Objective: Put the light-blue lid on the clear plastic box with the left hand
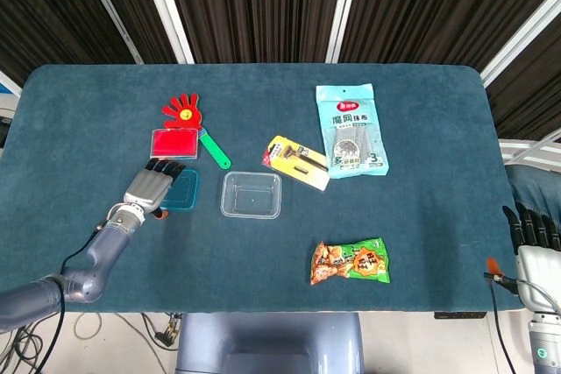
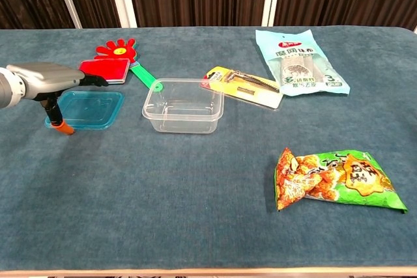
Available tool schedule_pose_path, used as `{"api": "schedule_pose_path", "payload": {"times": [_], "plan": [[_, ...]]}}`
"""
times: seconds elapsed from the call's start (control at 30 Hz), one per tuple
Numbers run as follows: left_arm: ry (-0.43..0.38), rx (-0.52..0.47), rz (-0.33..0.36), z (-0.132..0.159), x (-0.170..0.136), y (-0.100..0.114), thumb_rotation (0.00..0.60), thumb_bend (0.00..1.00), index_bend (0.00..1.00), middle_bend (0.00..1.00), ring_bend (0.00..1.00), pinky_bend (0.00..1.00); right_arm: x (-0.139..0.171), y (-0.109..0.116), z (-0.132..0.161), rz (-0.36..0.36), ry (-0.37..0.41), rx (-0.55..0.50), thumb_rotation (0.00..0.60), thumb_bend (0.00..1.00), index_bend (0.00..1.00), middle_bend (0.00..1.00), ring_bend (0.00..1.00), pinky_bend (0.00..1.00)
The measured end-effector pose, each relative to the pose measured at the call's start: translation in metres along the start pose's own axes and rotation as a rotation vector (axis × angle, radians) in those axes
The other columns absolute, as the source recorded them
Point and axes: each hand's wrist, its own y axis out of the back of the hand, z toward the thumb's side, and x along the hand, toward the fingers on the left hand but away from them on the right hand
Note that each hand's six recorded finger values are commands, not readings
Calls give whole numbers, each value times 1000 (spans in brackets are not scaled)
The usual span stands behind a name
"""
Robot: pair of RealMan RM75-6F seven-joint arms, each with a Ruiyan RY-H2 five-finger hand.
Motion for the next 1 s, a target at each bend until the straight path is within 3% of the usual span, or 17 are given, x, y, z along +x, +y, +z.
{"api": "schedule_pose_path", "payload": {"times": [0.6,1.0], "plan": [[20,19,-35,-4,10,-5,600,168,48,117,0,9,0,1,-1,-6,-9,2,600,353,15,14,0,0],[5,60,-11,-2,11,-1,600,245,96,359,0,9,-1,2,0,-8,-11,0,600,353,15,14,0,0]]}}
